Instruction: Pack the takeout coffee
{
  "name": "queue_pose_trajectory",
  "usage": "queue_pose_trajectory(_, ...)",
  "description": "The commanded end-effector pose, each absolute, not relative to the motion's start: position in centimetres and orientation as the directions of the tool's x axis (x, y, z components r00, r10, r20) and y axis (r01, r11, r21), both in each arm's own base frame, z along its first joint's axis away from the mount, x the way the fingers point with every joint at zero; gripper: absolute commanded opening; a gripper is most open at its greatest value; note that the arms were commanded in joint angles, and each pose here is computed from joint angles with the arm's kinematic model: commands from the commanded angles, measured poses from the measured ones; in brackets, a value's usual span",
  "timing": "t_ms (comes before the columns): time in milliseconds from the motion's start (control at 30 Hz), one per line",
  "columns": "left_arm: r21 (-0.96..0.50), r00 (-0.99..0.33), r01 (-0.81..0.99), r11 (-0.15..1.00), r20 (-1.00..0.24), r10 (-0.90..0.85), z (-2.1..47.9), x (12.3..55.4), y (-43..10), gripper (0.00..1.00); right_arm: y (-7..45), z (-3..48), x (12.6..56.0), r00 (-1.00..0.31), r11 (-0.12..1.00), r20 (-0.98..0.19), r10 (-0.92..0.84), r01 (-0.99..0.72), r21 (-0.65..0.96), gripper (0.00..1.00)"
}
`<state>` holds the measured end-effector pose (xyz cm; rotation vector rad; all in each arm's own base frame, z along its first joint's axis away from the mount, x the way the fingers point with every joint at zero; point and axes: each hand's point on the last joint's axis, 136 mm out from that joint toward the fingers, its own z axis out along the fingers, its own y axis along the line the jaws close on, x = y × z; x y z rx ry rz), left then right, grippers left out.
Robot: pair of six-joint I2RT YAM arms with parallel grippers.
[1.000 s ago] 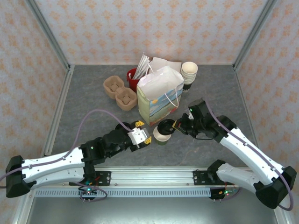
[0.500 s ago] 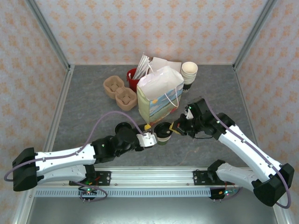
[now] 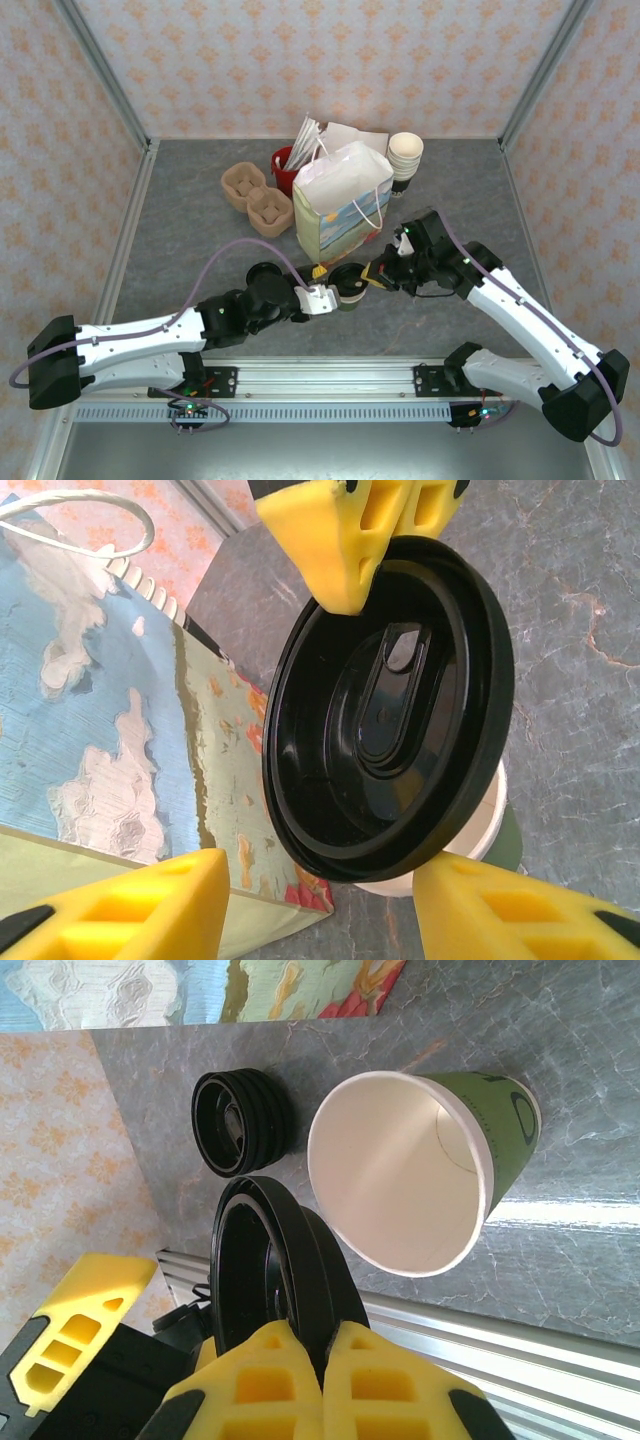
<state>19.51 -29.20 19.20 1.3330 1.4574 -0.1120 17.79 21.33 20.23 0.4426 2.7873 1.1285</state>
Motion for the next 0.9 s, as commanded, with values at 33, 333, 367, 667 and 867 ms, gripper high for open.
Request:
queue_pose_trajectory(33, 0.571, 0.281, 0.740, 0.356, -0.743, 0.607, 20.9, 19.4, -30.2, 0.46, 22.2, 22.1, 18.3, -0.957, 0.644, 0.000, 0.291, 0.196, 0.739, 0.00)
queue_pose_trajectory(333, 0.579, 0.288, 0.739, 0.343, -0.733, 0.616, 20.9, 19.5, -30.6, 0.37, 22.4, 22.3, 18.2, -0.959, 0.633, 0.009, 0.283, 0.194, 0.749, 0.00)
queue_pose_trajectory(367, 0.581, 0.290, 0.739, 0.342, -0.733, 0.616, 20.9, 19.6, -30.7, 0.33, 22.3, 22.1, 18.1, -0.958, 0.636, 0.010, 0.285, 0.197, 0.746, 0.00)
queue_pose_trajectory(667, 0.571, 0.293, 0.748, 0.338, -0.741, 0.604, 21.4, 19.5, -31.2, 0.18, 22.1, 21.9, 18.1, -0.958, 0.646, 0.004, 0.287, 0.196, 0.737, 0.00)
queue_pose_trajectory(867, 0.524, 0.260, 0.769, 0.365, -0.779, 0.571, 21.9, 19.2, -31.2, 0.12, 21.2, 22.3, 18.4, -0.949, 0.665, -0.046, 0.311, 0.183, 0.724, 0.12)
